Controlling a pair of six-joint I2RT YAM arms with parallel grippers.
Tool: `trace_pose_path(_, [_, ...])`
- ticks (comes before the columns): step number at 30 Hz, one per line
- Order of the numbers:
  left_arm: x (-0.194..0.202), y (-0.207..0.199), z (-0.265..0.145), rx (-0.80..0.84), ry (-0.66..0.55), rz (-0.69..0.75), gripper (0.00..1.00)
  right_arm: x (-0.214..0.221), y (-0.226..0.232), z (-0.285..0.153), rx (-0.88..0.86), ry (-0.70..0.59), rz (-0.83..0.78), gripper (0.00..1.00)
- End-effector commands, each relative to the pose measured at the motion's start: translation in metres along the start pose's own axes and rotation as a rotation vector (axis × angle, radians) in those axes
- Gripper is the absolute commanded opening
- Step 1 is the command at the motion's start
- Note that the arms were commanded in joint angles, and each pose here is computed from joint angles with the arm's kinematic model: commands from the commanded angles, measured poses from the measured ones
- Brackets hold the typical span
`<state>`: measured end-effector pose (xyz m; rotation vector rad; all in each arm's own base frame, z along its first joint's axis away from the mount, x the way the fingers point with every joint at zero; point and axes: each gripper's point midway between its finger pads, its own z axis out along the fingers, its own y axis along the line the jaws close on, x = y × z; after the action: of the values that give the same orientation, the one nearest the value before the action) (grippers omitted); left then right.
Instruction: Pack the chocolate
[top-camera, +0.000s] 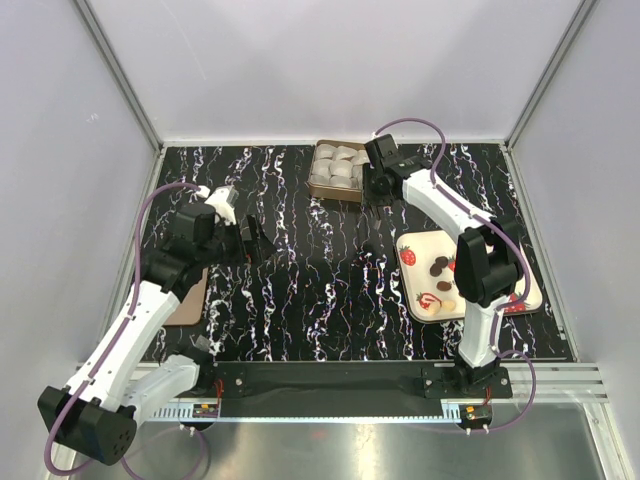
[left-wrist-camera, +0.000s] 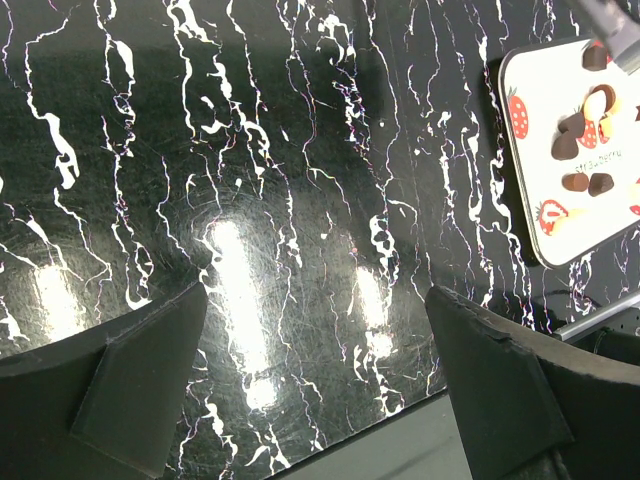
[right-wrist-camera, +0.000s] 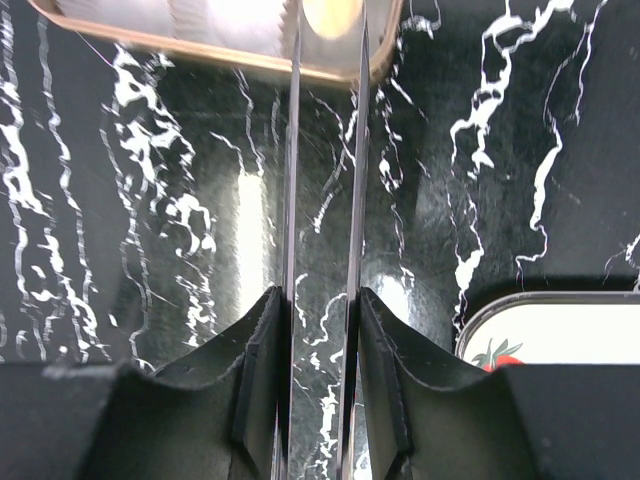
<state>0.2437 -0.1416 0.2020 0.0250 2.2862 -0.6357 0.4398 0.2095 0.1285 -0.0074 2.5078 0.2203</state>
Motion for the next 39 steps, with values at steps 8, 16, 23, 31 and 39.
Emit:
trace_pose_path(8, [-0.022, -0.009, -0.005, 0.028, -0.074, 0.023, 0.99, -0.018, 0.006, -0.027, -0.050, -0.088, 0.027, 0.40])
trace_pose_path(16, [-0.025, -0.012, -0.008, 0.033, -0.082, 0.025, 0.99, -0.021, 0.004, -0.031, -0.038, -0.097, 0.038, 0.41])
trace_pose_path(23, [-0.027, -0.014, -0.010, 0.037, -0.083, 0.024, 0.99, -0.022, 0.000, -0.035, -0.016, -0.100, 0.035, 0.46])
trace_pose_path(31, [-0.028, -0.015, -0.012, 0.038, -0.089, 0.026, 0.99, -0.030, 0.001, -0.043, -0.021, -0.115, 0.034, 0.47])
trace_pose_path(39, [-0.027, -0.015, -0.015, 0.041, -0.093, 0.023, 0.99, -0.037, 0.003, -0.063, -0.035, -0.137, 0.038, 0.48])
